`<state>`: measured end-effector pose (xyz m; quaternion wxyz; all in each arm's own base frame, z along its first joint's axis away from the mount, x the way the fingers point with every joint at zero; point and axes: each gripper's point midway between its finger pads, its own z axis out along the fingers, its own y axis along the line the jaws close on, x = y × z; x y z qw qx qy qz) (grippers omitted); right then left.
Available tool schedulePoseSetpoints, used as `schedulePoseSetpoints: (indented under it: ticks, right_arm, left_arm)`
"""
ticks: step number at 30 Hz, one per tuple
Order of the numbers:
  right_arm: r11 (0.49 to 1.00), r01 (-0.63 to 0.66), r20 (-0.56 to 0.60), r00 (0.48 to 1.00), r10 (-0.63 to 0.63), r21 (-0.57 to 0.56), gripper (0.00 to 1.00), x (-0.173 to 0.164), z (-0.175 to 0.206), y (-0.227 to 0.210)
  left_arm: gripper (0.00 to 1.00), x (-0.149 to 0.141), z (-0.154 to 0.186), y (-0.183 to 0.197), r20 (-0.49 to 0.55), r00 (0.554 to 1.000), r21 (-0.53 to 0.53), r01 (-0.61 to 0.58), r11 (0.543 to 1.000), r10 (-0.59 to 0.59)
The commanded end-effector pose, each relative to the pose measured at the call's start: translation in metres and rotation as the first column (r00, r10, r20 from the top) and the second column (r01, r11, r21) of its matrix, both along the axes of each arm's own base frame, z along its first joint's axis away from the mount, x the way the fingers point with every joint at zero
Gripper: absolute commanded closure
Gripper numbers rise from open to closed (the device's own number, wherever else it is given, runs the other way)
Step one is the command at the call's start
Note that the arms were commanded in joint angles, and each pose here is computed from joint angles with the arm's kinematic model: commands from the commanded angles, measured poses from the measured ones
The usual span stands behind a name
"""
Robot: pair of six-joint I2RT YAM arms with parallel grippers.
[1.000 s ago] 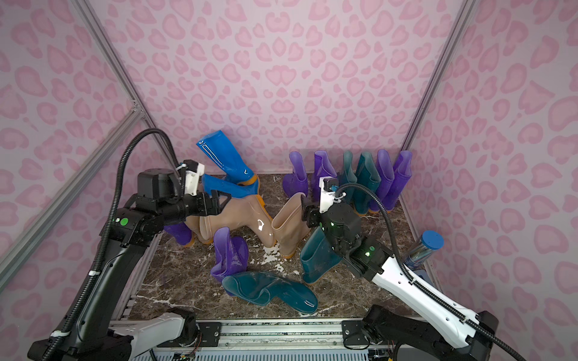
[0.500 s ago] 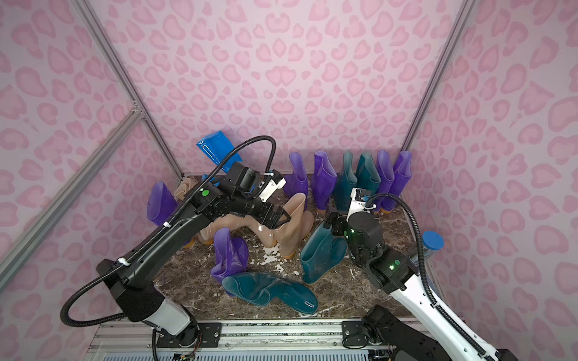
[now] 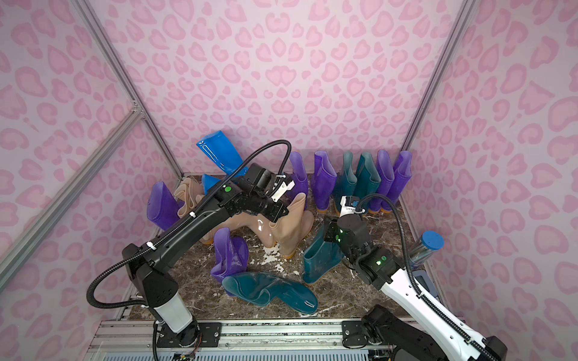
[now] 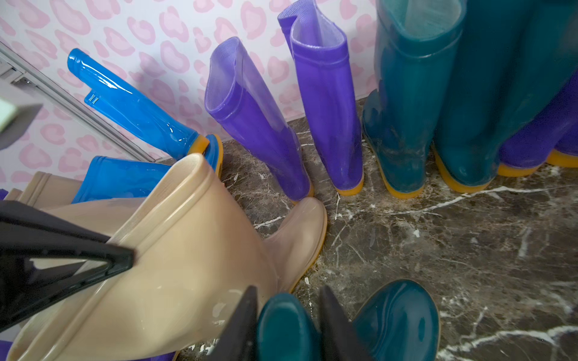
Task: Match and arrange rain boots in pairs
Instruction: Adjust the rain boot at the center of the board.
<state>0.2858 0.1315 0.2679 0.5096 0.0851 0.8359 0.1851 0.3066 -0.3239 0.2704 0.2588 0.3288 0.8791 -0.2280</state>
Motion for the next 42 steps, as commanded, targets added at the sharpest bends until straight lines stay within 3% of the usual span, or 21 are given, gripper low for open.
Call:
schedulePoseSetpoints:
  ticks: [1, 4, 10, 19, 24, 26, 29, 33, 37, 39, 40, 42]
  right_arm:
    - [0.995, 0.087, 0.062, 0.995, -0.084, -0.048, 1.00, 0.008, 0.009, -0.030]
    - [0.994, 0.106, 0.103, 0.989, -0.102, -0.033, 1.00, 0.016, 0.022, -0.053]
    - [1.000, 0.023, 0.116, 0.993, -0.025, 0.016, 1.00, 0.036, 0.024, -0.063]
    - [1.000, -0.007, 0.089, 0.996, 0.006, 0.007, 1.00, 0.044, 0.009, -0.064]
    - [1.000, -0.003, 0.102, 0.995, 0.002, 0.011, 0.99, 0.042, 0.015, -0.068]
    - [1.000, 0.002, 0.104, 0.995, -0.002, 0.004, 0.80, 0.042, 0.018, -0.069]
    - [1.000, 0.006, 0.113, 0.994, -0.005, -0.008, 0.63, 0.042, 0.026, -0.071]
    - [1.000, 0.020, 0.147, 0.989, -0.018, -0.015, 0.49, 0.039, 0.042, -0.073]
    - [0.999, -0.013, 0.198, 0.980, 0.019, -0.029, 0.46, 0.035, 0.068, -0.057]
    - [0.997, -0.041, 0.216, 0.975, 0.054, -0.062, 0.45, 0.032, 0.081, -0.038]
    - [0.996, -0.046, 0.227, 0.972, 0.062, -0.073, 0.45, 0.030, 0.087, -0.030]
    - [0.993, -0.067, 0.254, 0.963, 0.089, -0.095, 0.43, 0.023, 0.100, -0.008]
  left_arm:
    - [0.98, 0.004, 0.026, 0.004, 0.052, 0.997, -0.082, -0.059, 0.995, 0.063]
    - [0.98, 0.005, 0.041, 0.017, 0.067, 0.988, -0.113, -0.132, 0.985, 0.140]
    - [0.98, 0.019, 0.057, 0.031, 0.056, 0.962, -0.196, -0.251, 0.948, 0.266]
    - [0.98, 0.052, 0.051, 0.052, 0.089, 0.901, -0.185, -0.405, 0.895, 0.426]
    - [0.99, 0.065, 0.034, 0.035, -0.004, 0.910, -0.212, -0.406, 0.889, 0.414]
    - [0.98, 0.063, 0.026, 0.026, -0.058, 0.915, -0.223, -0.401, 0.889, 0.398]
    - [0.98, 0.055, 0.017, 0.016, -0.109, 0.918, -0.241, -0.397, 0.885, 0.382]
    - [0.98, 0.037, 0.013, 0.004, -0.138, 0.925, -0.256, -0.379, 0.889, 0.354]
    - [0.87, 0.026, 0.015, 0.002, -0.149, 0.930, -0.266, -0.364, 0.893, 0.335]
    - [0.67, 0.026, 0.025, 0.011, -0.102, 0.930, -0.262, -0.367, 0.893, 0.352]
    - [0.66, 0.025, 0.030, 0.016, -0.077, 0.931, -0.259, -0.365, 0.894, 0.357]
    - [0.49, 0.022, 0.046, 0.029, -0.016, 0.930, -0.257, -0.360, 0.897, 0.368]
